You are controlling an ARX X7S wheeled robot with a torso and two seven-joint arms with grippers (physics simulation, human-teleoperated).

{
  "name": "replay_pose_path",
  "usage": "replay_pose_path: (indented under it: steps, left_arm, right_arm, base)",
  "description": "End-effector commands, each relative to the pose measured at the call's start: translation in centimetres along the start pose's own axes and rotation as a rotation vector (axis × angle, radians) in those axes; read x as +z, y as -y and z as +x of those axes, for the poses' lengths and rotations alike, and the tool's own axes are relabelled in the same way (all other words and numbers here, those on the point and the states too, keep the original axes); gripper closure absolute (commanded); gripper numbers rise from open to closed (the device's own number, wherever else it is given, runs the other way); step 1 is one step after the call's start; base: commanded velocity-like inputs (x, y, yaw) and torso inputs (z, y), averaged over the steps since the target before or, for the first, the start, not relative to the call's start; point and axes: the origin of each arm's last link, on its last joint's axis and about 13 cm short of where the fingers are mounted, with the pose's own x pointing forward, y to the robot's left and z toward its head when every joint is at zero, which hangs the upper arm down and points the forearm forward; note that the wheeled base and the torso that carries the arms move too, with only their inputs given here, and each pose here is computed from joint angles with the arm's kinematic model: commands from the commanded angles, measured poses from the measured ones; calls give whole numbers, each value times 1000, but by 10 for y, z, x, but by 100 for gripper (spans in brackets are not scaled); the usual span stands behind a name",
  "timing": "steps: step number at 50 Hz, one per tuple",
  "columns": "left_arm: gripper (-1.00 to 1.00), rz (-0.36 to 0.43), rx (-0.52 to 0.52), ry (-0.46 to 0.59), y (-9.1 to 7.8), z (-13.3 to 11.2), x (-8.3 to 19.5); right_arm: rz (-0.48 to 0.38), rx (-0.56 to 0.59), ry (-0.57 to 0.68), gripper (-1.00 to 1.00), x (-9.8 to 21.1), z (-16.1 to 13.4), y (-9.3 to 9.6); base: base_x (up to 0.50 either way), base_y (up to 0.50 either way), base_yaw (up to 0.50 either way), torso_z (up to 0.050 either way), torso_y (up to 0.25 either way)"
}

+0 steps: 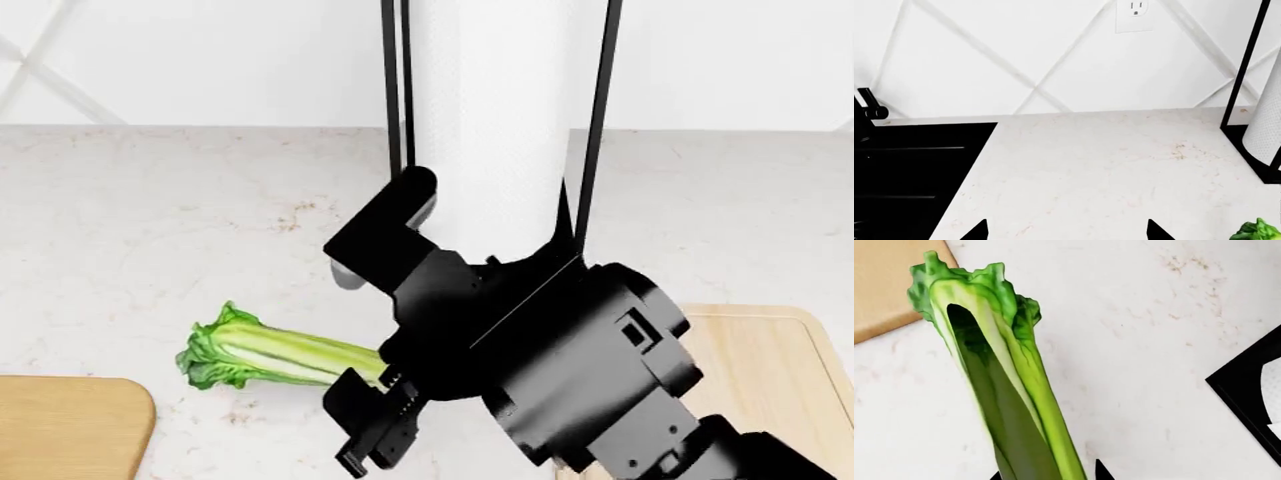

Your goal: Place the celery and the celery on separate cutting boards.

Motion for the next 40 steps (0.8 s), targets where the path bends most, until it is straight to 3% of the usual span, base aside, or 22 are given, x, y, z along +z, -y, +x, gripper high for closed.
replay_pose_path:
  steps: [1, 7, 17, 26, 31, 40]
  left_arm:
    - [-100, -30, -1, 29, 0, 1, 4]
    - [-100, -30, -3, 42, 2, 0, 4]
    - [-100, -33, -18, 55, 6, 1, 5]
    - [-100, -33, -27, 56, 7, 3, 6]
    - [-100, -33, -29, 52, 6, 3, 5]
    - [-100, -30, -33, 66, 10, 2, 12]
  right_arm:
    - [-41, -49, 85, 100, 1, -39, -24]
    - [79, -155, 127, 100, -21, -56, -33]
    - [196, -285, 173, 100, -51, -99, -42]
    - [210, -358, 123, 100, -72, -126, -42]
    - [306, -441, 132, 100, -85, -139, -39]
    - [366, -508, 71, 100, -109, -153, -32]
  base:
    - [0, 0, 0, 0, 0]
    - [0, 0, 0, 0, 0]
    - [0, 0, 0, 0, 0]
    - [0, 0, 0, 0, 0]
    - [0, 0, 0, 0, 0]
    - [0, 0, 0, 0, 0]
